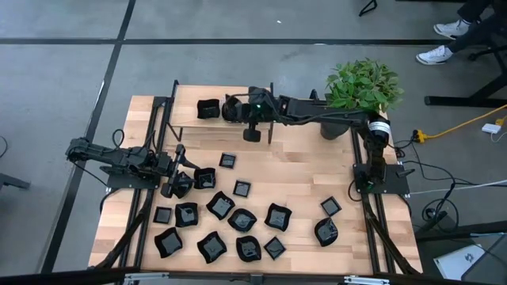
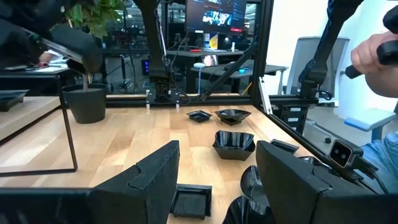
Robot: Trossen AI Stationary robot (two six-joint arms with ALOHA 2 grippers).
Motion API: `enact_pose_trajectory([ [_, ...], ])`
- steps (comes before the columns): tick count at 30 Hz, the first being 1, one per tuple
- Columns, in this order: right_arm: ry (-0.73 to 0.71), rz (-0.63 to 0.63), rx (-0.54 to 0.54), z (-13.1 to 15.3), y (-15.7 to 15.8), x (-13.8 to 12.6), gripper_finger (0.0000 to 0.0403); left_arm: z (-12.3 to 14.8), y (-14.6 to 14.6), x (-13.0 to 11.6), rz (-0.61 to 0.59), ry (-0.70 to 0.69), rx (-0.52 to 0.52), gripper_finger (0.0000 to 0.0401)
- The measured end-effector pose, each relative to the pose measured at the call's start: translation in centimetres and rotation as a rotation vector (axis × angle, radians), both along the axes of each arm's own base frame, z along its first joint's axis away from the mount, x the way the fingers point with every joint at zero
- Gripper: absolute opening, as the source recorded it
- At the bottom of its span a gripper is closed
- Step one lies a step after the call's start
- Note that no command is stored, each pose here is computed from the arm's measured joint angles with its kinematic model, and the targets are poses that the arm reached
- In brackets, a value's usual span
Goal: Pick & Place Mini shaped plates
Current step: Stack the leaf shaped plate on top of the leaf shaped plates on the shelf, then stack the square plate on top of the square plate on the shelf
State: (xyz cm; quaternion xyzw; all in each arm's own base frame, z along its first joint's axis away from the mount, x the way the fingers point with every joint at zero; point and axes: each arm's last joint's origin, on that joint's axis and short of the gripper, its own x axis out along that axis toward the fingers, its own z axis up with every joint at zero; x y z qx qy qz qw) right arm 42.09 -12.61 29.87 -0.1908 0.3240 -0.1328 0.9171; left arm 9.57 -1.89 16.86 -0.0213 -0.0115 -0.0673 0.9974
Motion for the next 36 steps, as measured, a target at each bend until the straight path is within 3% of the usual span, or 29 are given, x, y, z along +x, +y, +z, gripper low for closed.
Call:
enact_pose_trajectory([
  [17, 0.007, 0.034, 0.015, -0.1, 1.2, 0.3, 0.0179, 0.0, 0.0, 0.0, -0.001, 0.000, 0.000, 0.0208],
  [24, 0.108, 0.096, 0.010, -0.8, 5.2, 0.6, 0.0194, 0.0, 0.0, 0.0, -0.001, 0.000, 0.000, 0.0208],
  [36, 0.338, 0.203, 0.113, -2.5, 13.5, -0.7, 0.0194, 0.0, 0.0, 0.0, -0.001, 0.000, 0.000, 0.0208],
])
